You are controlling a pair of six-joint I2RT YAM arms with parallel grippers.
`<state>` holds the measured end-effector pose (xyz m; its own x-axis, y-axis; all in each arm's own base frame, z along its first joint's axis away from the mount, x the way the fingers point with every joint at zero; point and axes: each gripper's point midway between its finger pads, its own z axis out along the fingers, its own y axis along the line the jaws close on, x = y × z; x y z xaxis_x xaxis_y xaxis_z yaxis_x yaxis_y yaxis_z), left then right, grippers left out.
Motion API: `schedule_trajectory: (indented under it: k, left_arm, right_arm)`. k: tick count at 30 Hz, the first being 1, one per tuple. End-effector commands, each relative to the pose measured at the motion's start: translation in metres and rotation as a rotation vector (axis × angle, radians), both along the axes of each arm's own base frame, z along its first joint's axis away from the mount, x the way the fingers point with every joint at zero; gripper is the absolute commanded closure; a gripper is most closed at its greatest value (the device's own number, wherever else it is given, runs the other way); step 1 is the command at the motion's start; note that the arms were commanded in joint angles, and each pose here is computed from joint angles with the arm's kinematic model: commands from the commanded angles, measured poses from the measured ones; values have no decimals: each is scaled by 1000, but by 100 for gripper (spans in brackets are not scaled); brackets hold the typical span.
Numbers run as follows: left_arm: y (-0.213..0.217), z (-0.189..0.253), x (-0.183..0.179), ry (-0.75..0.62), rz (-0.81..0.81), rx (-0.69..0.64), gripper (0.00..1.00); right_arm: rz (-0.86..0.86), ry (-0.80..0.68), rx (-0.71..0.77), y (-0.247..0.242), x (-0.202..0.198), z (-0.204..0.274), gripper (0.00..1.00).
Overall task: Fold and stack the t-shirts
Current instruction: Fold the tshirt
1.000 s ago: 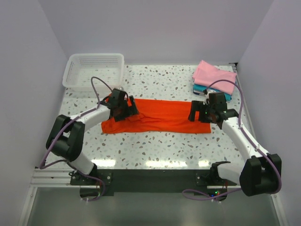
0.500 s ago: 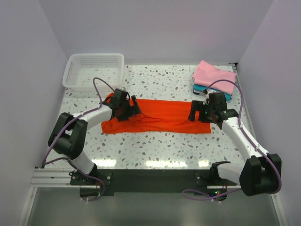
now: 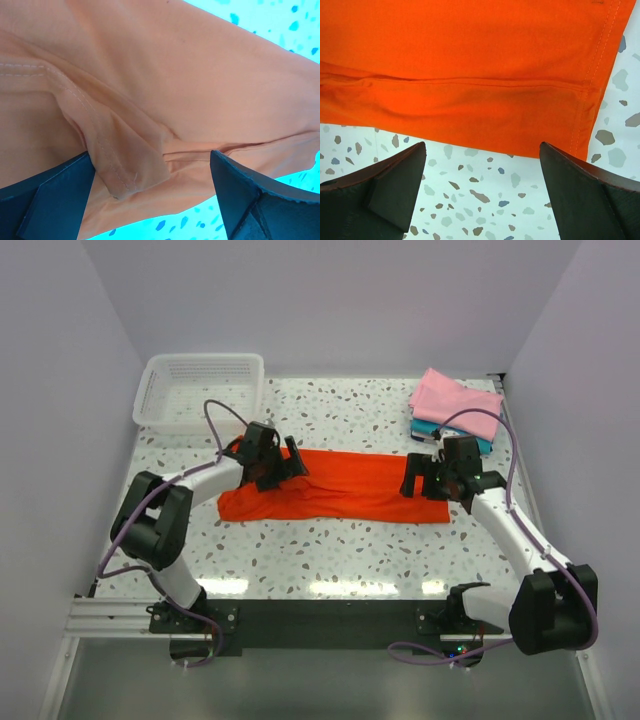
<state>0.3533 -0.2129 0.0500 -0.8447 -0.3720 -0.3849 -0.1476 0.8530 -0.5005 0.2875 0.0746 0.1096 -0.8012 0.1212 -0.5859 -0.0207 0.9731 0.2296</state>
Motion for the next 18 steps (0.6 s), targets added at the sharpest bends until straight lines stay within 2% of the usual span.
schedule_trajectory:
  k: [1, 12, 18]
  left_arm:
    - [-14, 23, 22, -72, -2, -48, 0]
    - [-33, 19, 54, -69, -39, -48, 0]
    - [-39, 22, 60, -86, -39, -37, 0]
  right_arm:
    - [8, -30, -5, 0, 8, 3, 1]
    - [-4, -24, -22, -3, 10, 1, 1]
    - [-12, -15, -35, -6, 9, -1, 1]
